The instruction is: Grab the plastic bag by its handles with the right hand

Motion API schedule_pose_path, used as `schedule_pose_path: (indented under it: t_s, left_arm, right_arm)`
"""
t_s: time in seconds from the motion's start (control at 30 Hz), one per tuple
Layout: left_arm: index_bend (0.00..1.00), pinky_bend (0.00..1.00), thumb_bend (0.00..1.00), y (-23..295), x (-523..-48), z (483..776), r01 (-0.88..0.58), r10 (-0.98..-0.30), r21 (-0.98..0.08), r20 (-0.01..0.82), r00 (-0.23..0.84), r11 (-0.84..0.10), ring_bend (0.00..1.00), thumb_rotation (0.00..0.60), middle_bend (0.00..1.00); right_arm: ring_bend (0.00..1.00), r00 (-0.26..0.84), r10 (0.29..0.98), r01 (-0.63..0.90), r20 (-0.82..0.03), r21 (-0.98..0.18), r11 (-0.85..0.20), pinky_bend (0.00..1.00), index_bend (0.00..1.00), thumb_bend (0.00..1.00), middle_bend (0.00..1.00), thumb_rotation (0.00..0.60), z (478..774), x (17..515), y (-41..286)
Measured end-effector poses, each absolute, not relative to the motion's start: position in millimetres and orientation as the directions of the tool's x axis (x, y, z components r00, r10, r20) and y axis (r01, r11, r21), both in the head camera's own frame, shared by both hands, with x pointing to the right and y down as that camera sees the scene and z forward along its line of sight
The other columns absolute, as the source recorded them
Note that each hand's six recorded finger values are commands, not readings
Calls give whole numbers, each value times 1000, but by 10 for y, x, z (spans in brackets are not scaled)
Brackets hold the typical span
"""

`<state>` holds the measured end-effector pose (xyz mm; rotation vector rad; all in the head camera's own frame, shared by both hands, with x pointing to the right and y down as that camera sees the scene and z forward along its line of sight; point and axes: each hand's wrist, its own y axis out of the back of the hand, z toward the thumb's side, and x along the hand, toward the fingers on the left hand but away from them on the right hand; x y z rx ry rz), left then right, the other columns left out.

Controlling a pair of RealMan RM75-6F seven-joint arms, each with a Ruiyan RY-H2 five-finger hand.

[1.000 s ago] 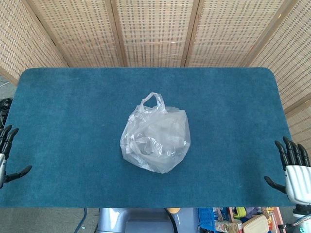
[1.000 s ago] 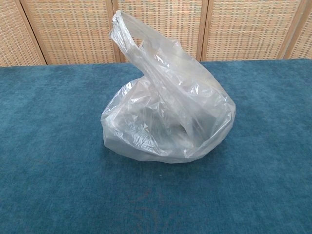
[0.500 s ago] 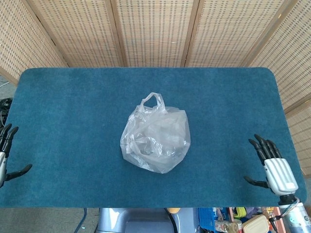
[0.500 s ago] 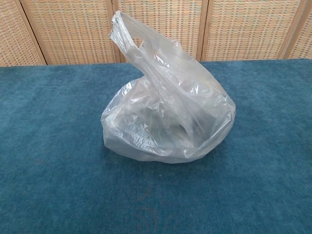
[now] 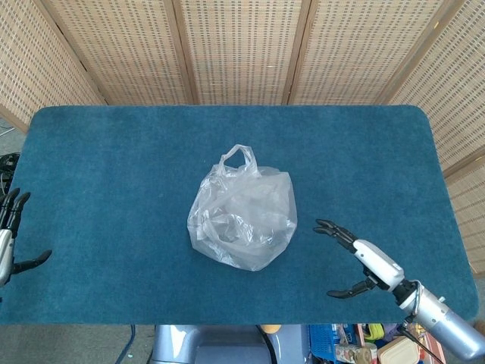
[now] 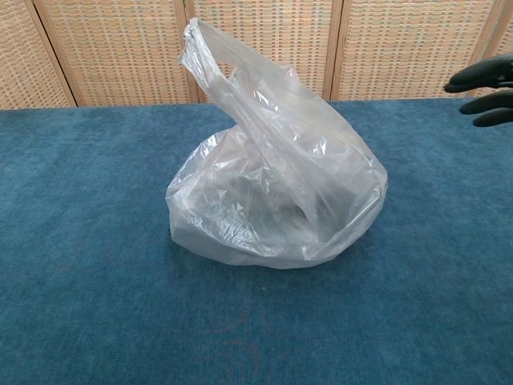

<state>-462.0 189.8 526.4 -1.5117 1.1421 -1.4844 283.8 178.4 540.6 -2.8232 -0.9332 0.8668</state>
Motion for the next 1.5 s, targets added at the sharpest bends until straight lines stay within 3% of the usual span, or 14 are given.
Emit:
schedule_pose_path:
  t_s: [0.2, 0.33, 0.6, 0.87, 1.2, 1.5]
  left_arm:
    - [0, 0, 88, 1873, -4633, 5273, -108, -932, -931, 357, -61, -350, 0, 600, 0]
    - [0, 0, 89, 1863, -4633, 5266, -109, -933, -931, 354, -59, -347, 0, 600, 0]
    - [0, 0, 88, 1860, -4635, 5258, -113, -934, -932, 353, -58, -345, 0, 600, 0]
    - [0, 0, 89, 1852, -4639, 5268, -112, -933, -931, 356, -59, -348, 0, 600, 0]
    - [0, 0, 90, 1832, -4673, 5275, -118, -931, -930, 357, -69, -348, 0, 600, 0]
    - [0, 0, 91, 1818, -4697, 5277, -127, -930, -928, 360, -73, -349, 0, 600, 0]
  right_arm:
    - [0, 766, 439, 451, -470, -94, -888, 0, 110, 271, 76, 600, 5366, 2409, 1595]
    - [0, 775, 403, 430, -488, -60, -901, 0, 110, 273, 77, 600, 5417, 2231, 1501]
    - [0, 750, 389, 407, -536, -90, -909, 0, 114, 274, 76, 600, 5564, 2012, 1331]
    - [0, 771, 362, 383, -524, -72, -921, 0, 140, 312, 84, 600, 5543, 1686, 1264]
    - [0, 787, 297, 405, -541, 90, -910, 0, 150, 344, 94, 600, 5537, 1250, 1186]
    - [0, 796, 332, 482, -505, 197, -854, 0, 163, 363, 119, 600, 5492, 1058, 999]
